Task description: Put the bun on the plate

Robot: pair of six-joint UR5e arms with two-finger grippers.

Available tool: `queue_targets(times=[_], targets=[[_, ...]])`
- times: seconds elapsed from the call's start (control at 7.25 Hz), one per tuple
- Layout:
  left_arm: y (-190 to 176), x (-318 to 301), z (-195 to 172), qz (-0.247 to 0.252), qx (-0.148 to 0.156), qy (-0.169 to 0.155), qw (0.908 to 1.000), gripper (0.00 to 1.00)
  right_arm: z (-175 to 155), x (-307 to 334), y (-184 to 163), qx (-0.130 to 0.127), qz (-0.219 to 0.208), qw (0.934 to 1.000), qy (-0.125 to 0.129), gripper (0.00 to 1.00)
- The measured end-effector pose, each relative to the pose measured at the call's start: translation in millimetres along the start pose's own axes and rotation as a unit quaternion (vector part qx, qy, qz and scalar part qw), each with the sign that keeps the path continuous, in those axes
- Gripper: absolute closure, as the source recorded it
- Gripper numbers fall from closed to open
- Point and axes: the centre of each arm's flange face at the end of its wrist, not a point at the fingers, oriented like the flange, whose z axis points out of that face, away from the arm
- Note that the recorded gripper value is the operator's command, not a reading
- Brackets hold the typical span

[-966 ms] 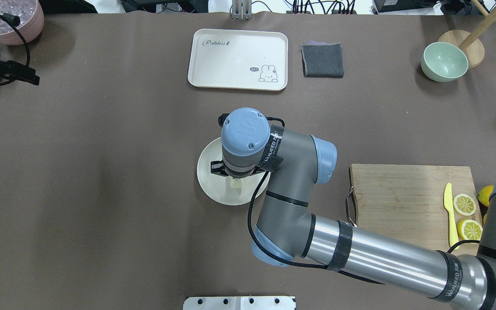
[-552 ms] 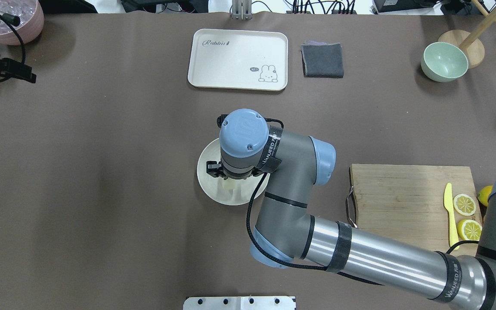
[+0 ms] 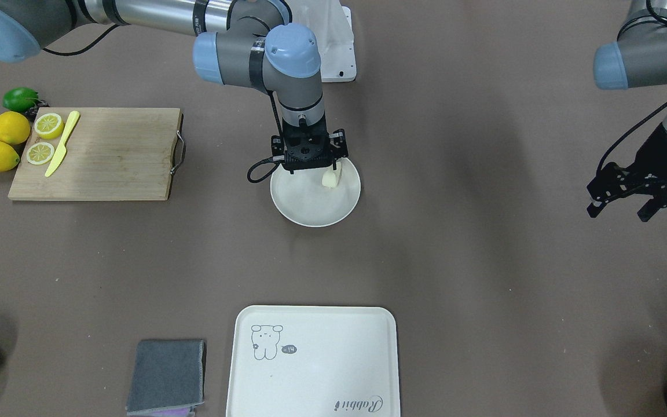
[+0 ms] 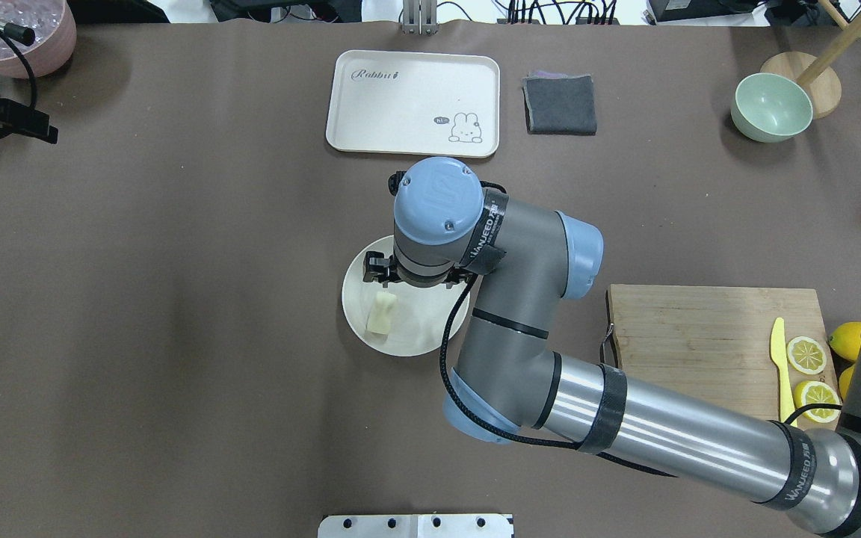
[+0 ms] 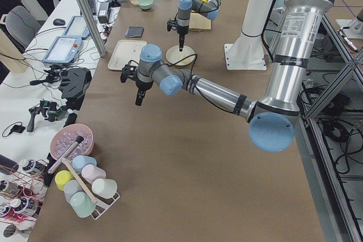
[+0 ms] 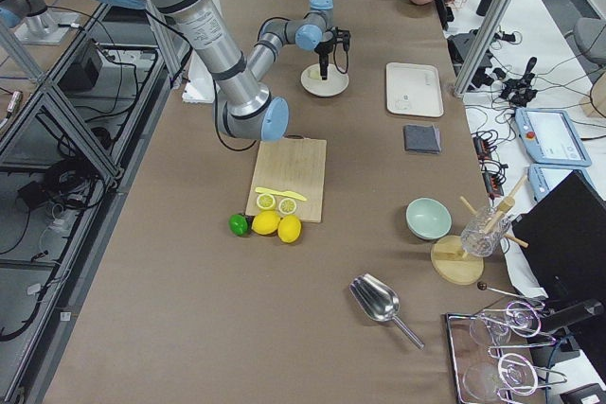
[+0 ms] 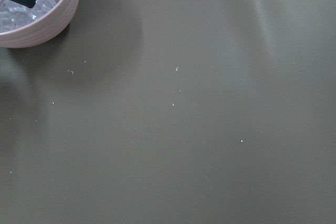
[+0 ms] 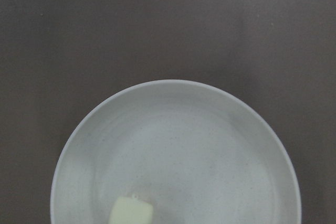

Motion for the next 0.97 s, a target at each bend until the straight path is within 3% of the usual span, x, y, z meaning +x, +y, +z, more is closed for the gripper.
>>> queue_targets(times=[0.14,0.41,0.69,0.97], targets=[[-3.2,-5.8,-8.9,-0.003,-0.001,0.009,1.0,0.02,-25.1,30.9,-23.1,-0.01,0.017,0.9998,0.005,0.0],[-10.9,-48.3,-42.1,0.012,-0.002,0.022,0.9997,0.02,-80.9,157.3,-61.1,-0.027,0.025,0.9993,0.001,0.0],[-4.8,-119.8,-70.1,0.059,-0.015,-0.013,0.9981,0.02,-114.6,286.8,-87.3,-0.036,0.001,0.9993,0.005,0.0],[10.6,-179.9,-90.4,0.07,-0.052,-0.041,0.9954,0.02,-143.4,425.4,-108.9,-0.041,-0.025,0.9988,0.012,0.0]])
